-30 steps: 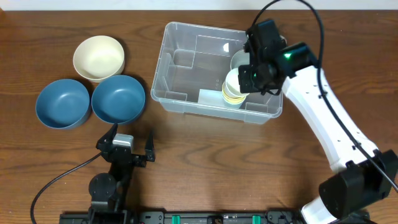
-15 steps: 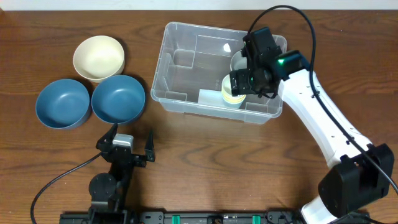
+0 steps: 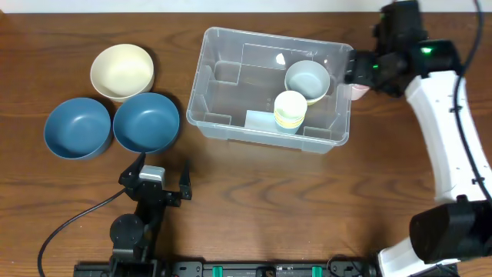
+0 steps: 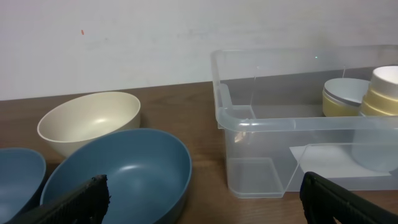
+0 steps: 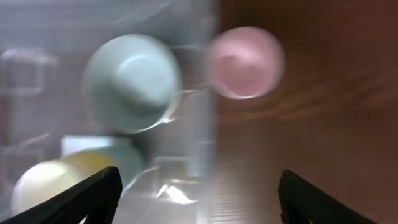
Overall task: Pack container
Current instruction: 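Move the right gripper to the pink cup and grasp it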
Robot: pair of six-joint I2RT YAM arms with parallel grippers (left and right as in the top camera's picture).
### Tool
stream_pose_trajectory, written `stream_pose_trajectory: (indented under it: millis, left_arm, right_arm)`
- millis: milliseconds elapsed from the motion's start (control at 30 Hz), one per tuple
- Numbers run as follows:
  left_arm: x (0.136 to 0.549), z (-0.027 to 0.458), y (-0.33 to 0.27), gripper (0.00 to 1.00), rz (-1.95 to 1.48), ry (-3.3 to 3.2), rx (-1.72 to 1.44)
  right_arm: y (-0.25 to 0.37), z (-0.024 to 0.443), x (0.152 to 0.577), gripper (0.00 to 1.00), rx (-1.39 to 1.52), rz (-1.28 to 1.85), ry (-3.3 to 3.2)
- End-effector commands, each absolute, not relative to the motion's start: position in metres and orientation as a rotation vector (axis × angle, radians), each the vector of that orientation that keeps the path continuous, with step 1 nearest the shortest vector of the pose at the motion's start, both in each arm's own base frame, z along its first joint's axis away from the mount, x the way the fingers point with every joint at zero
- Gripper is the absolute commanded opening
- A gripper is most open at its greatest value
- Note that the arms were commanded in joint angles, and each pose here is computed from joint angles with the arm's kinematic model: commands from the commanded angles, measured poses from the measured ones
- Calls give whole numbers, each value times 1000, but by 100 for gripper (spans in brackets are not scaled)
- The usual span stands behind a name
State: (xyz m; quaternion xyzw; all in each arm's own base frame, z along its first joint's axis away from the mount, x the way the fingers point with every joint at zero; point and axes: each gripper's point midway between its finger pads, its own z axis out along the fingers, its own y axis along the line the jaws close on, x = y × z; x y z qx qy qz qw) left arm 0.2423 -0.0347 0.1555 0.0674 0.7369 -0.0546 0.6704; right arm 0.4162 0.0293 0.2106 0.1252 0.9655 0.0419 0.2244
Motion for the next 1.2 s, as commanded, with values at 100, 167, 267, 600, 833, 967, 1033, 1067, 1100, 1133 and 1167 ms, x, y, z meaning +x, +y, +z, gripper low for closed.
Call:
stream_pose_trajectory:
  millis: [100, 167, 267, 600, 833, 967, 1033, 1067, 1100, 1133, 1167]
  left_arm:
    - [241, 140, -37, 98, -129, 1704, 170]
    - [241, 140, -37, 98, -129, 1704, 170]
    - [241, 140, -37, 98, -129, 1704, 170]
    - [241, 140, -36, 98, -129, 1704, 169]
    - [241, 140, -37, 98, -129, 1704, 170]
    - [241, 140, -37, 98, -129, 1704, 170]
    - [241, 140, -37, 98, -129, 1704, 170]
    - [241, 140, -37, 98, -129, 1704, 170]
    - [241, 140, -37, 98, -129, 1704, 170]
    - [241, 140, -37, 98, -129, 1704, 170]
    - [241, 140, -37, 98, -129, 1704, 170]
  right_arm:
    - [-15, 191, 414, 77, 522, 65, 2673]
    - [-20, 181, 417, 77, 538, 53, 2683]
    - [-23, 166, 428, 76, 549, 52, 2679]
    - [-43, 116, 464, 76, 683, 62, 2651]
    - [-48, 81, 474, 73, 695, 51, 2684]
    - [-47, 66, 476, 71, 699, 53, 2704]
    - [-47, 60, 476, 68, 702, 51, 2716]
    - [-47, 56, 475, 66, 703, 48, 2726]
    - [-47, 53, 474, 62, 706, 47, 2734]
    - [-47, 49, 474, 59, 707, 45, 2743]
    - [-47, 47, 473, 54, 709, 43, 2750]
